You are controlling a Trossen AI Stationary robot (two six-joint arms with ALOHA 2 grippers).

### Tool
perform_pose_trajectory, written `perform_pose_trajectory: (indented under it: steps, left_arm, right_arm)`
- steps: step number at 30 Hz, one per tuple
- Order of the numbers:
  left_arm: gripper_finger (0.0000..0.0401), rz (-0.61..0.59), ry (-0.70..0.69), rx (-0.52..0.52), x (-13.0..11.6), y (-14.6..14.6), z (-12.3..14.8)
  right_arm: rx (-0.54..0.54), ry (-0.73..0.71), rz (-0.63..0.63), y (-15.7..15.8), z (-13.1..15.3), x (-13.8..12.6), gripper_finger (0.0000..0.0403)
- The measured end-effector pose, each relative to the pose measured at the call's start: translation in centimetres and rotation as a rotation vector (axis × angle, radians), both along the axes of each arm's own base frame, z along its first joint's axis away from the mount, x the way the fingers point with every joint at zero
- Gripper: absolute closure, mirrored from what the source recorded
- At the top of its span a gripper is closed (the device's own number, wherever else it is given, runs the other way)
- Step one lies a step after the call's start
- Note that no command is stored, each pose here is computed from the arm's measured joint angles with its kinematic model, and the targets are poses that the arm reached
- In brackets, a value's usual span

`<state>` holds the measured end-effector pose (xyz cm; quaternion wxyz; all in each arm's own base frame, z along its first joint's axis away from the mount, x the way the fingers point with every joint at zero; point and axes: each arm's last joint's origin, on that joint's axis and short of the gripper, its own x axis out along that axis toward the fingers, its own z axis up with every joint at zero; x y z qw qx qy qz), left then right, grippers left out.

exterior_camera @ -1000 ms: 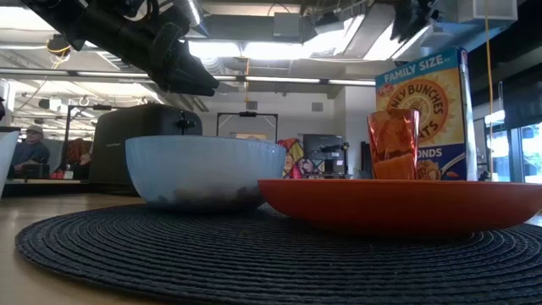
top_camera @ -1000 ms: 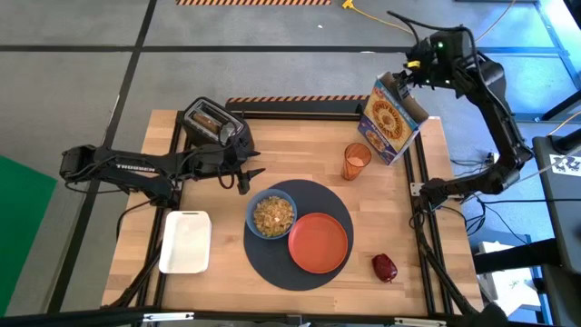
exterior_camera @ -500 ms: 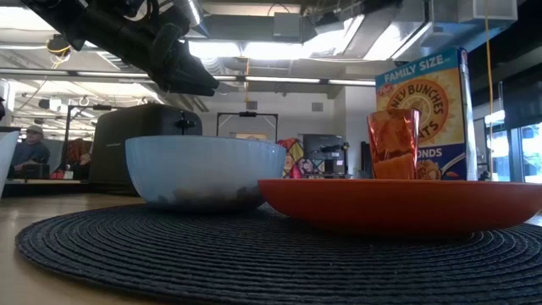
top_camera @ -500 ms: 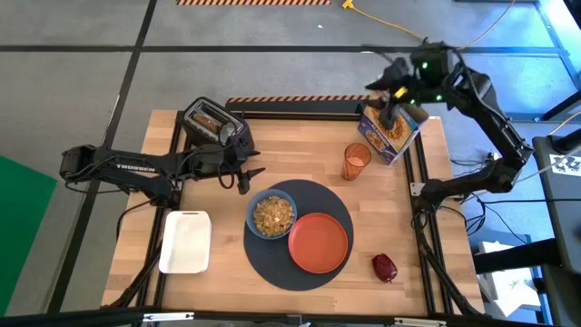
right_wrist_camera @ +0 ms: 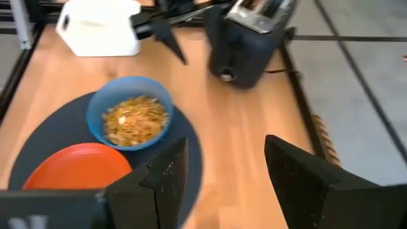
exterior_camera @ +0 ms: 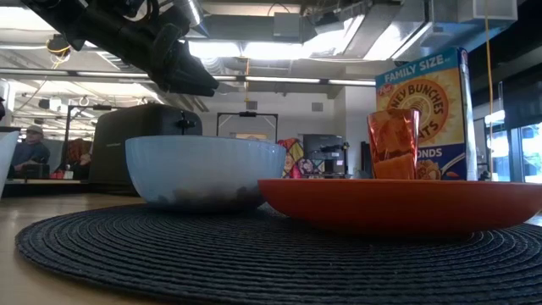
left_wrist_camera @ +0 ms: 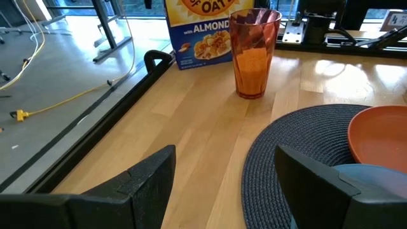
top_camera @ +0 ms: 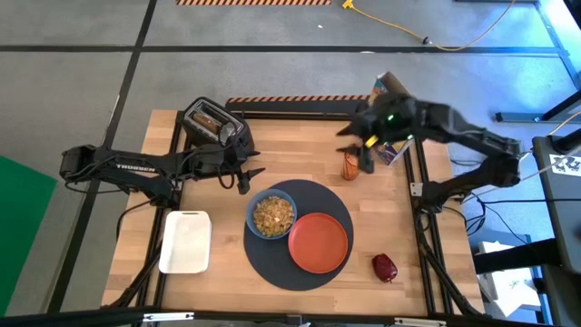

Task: Arrange a breakfast setting
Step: Put the toasted bread on the orange plate

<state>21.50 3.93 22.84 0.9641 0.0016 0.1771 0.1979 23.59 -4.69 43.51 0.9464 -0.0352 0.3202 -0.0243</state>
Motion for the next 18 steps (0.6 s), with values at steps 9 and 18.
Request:
perform_pose_trajectory:
  steps: [9,18]
  left_arm:
    - [0.0139,0.001,0.015,-0.007,-0.1,0.0,-0.1]
    - [0.0139,0.001,0.014,-0.009,-0.1,0.0,-0.1]
  right_arm:
    - [-0.07,0.001,0.052,4.6,-6.6,3.5,0.0204]
    - [-0.169,0.03,-0.03,9.1,-12.0,3.6,0.0204]
